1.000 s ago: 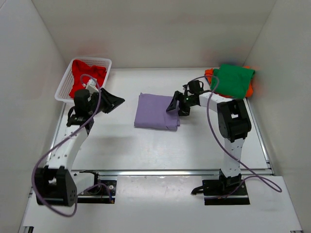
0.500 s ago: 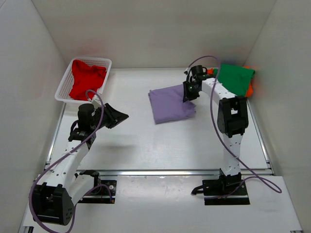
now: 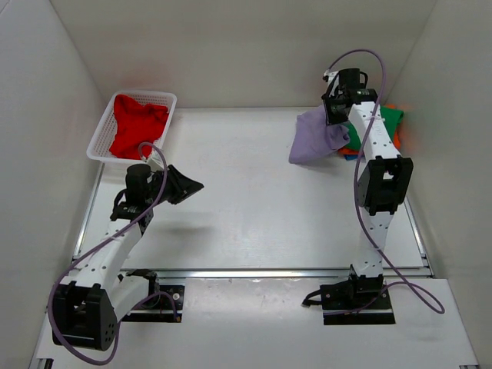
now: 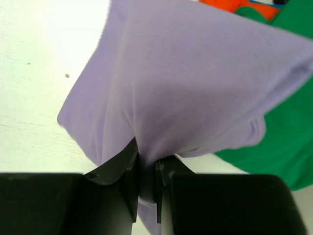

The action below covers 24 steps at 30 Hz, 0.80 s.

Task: Fold and stack the t-shirts
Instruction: Put the neatly folded tshirt into the corner of the board with the right arm

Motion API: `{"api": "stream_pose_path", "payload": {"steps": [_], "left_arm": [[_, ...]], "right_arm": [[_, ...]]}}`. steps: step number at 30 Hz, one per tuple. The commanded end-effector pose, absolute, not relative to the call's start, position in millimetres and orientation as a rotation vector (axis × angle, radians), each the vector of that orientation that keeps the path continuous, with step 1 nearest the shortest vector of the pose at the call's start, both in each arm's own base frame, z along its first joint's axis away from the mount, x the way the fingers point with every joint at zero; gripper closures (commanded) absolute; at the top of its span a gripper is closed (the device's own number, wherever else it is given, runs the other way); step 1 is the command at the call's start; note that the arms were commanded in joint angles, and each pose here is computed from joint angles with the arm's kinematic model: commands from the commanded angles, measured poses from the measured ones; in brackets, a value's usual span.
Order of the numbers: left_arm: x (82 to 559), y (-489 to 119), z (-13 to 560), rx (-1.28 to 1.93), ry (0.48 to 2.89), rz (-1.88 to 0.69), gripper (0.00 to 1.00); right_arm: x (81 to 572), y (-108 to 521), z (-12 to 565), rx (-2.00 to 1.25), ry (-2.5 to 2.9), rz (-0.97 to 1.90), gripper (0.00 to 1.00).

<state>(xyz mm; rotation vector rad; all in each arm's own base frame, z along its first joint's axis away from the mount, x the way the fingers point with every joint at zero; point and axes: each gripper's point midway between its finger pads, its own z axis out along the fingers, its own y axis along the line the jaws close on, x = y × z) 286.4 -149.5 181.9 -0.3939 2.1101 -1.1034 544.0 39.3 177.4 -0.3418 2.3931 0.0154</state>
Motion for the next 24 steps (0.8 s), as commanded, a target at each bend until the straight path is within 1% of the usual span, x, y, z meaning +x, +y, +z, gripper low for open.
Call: {"api": "stream_pose_path", "payload": {"steps": [1, 2, 3, 4, 5, 11, 16, 17, 21, 24], "left_arm": [[288.1, -147.3, 177.8, -0.373, 2.103, -1.088, 0.66], [286.9, -149.4, 176.3, -0.365, 2.112, -1.09, 0.65], [287.0, -148.4, 176.4, -0.365, 2.111, -1.087, 0.65], [288.3, -147.2, 177.3, -0.365, 2.105, -1.079, 0.66], [288.6, -146.8, 174.4, -0.372, 2.114, -1.071, 0.66], [287.2, -151.9, 167.1, -0.364, 2.149, -1.073, 0.66], [288.3, -153.3, 159.9, -0.373, 2.165, -1.058, 0.66], [288.5, -154.4, 159.4, -0.362, 2.168, -1.05, 0.67], [289.5, -157.0, 157.3, -0.368, 2.18, -1.05, 0.67], [292.3, -155.7, 158.9, -0.375, 2.174, -1.043, 0.67]], "right_arm": [[548.7, 11.0, 221.4, -0.352, 2.298, -0.079, 1.0], [550.4, -0.9, 226.9, -0.327, 2.282, -0.075, 1.0], [551.0, 4.7, 234.6, -0.331, 2.26, -0.043, 1.0], [549.9, -22.5, 238.0, -0.271, 2.261, -0.057, 1.0], [550.2, -36.9, 240.4, -0.245, 2.255, -0.063, 1.0], [552.8, -95.4, 252.5, -0.145, 2.217, -0.097, 1.0], [561.4, -118.6, 275.4, -0.101, 2.134, -0.11, 0.99], [562.1, -119.6, 281.1, -0.098, 2.117, -0.11, 1.0], [570.7, -123.7, 296.7, -0.077, 2.05, -0.124, 1.0], [578.1, -131.3, 284.8, -0.043, 2.064, -0.129, 1.0]]}}
